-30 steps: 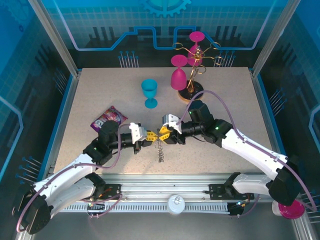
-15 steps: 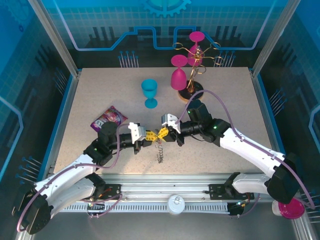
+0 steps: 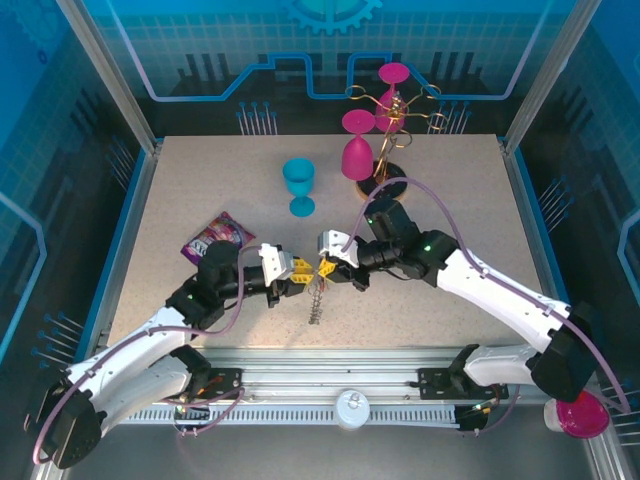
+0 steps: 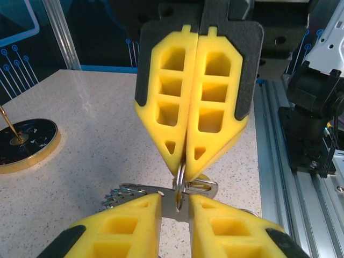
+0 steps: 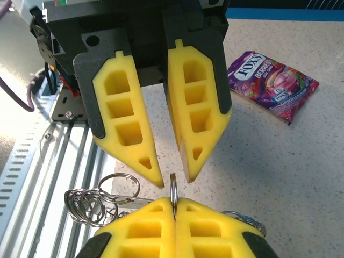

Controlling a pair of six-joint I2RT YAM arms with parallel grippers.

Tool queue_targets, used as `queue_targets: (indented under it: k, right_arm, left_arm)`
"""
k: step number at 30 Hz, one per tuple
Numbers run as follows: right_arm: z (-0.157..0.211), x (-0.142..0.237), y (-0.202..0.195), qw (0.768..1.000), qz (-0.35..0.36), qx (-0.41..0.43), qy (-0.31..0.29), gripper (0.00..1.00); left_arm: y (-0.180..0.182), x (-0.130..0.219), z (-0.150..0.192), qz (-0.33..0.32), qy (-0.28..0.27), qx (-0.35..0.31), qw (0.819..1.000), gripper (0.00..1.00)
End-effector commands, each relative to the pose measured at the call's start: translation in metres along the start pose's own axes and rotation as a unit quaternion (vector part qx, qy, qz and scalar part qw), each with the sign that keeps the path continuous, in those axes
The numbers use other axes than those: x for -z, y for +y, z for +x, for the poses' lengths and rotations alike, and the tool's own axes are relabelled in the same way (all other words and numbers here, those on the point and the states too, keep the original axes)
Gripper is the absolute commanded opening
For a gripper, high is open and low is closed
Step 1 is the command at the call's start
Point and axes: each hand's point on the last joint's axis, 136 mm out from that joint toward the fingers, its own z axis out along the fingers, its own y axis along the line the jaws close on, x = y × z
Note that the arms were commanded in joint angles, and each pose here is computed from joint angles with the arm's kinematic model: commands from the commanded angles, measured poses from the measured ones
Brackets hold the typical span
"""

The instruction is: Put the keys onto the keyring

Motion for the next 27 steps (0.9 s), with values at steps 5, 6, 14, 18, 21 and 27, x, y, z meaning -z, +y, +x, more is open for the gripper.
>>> queue_targets:
  k: [5,6,14,18,21,27]
  right_arm:
    - [-0.006,-0.002,0.004,0.998,-0.007,0.049,0.046,0.00]
    - [-0.006,-0.003,0.004,0.997,-0.008,0.053,0.051,0.00]
    - [-0.007,-0.010,0.009,0.993,-0.020,0.080,0.084,0.00]
    - [-0.011,-0.011,0.012,0.993,-0.028,0.082,0.076,0.00]
    - [-0.014,-0.006,0.005,0.996,-0.004,0.071,0.059,0.11]
    - [-0.004,0.016,-0.008,0.998,0.054,0.005,-0.009,0.35]
  left_arm:
    - [-0.001,-0.001,-0.007,0.009,0.011,-0.013,1.000,0.19]
    - [-0.001,-0.001,-0.006,0.010,0.012,-0.013,1.000,0.18]
    - [-0.003,-0.002,-0.006,0.017,0.014,-0.014,1.000,0.11]
    - [-0.005,-0.002,-0.006,0.026,0.015,-0.019,0.999,0.00]
    - [-0.006,-0.001,-0.007,0.026,0.014,-0.028,0.999,0.00]
    - [-0.006,0.002,-0.013,0.014,-0.017,-0.047,0.999,0.00]
